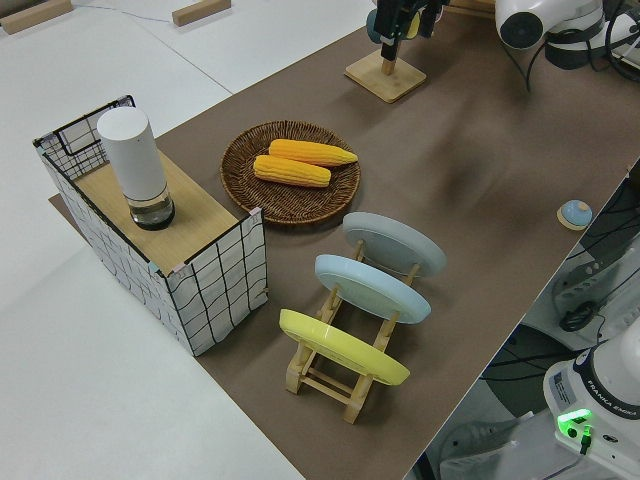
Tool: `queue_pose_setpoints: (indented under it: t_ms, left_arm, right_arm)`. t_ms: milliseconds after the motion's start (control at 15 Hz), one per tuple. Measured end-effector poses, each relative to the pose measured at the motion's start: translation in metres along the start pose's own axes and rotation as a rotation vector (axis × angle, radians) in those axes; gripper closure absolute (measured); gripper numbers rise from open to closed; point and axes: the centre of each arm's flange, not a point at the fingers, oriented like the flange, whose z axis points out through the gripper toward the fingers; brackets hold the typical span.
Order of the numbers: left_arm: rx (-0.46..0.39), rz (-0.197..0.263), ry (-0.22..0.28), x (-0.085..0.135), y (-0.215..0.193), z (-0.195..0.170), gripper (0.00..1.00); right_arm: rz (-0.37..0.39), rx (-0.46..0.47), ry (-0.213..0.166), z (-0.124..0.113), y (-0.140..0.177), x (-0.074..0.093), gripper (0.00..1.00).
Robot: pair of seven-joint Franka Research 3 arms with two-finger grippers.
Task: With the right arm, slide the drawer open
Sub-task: 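Pull the drawer farther out with the right gripper on the handle, then release the handle and back the right gripper away from the drawer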
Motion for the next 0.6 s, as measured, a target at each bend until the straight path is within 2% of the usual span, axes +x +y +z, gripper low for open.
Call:
queue_pose_setpoints:
  t_ms: [200,600]
  left_arm:
    - [0.000,0.000,0.000,0.000,0.000,0.000,0.00]
    - [0.000,0.000,0.000,0.000,0.000,0.000,0.00]
  right_arm:
    - [0.017,0.050,-0.015,-0.006,0.007,0.001,0.02]
    - [0.087,0.224,-0.038,-0.039,0.039,0.003,0.02]
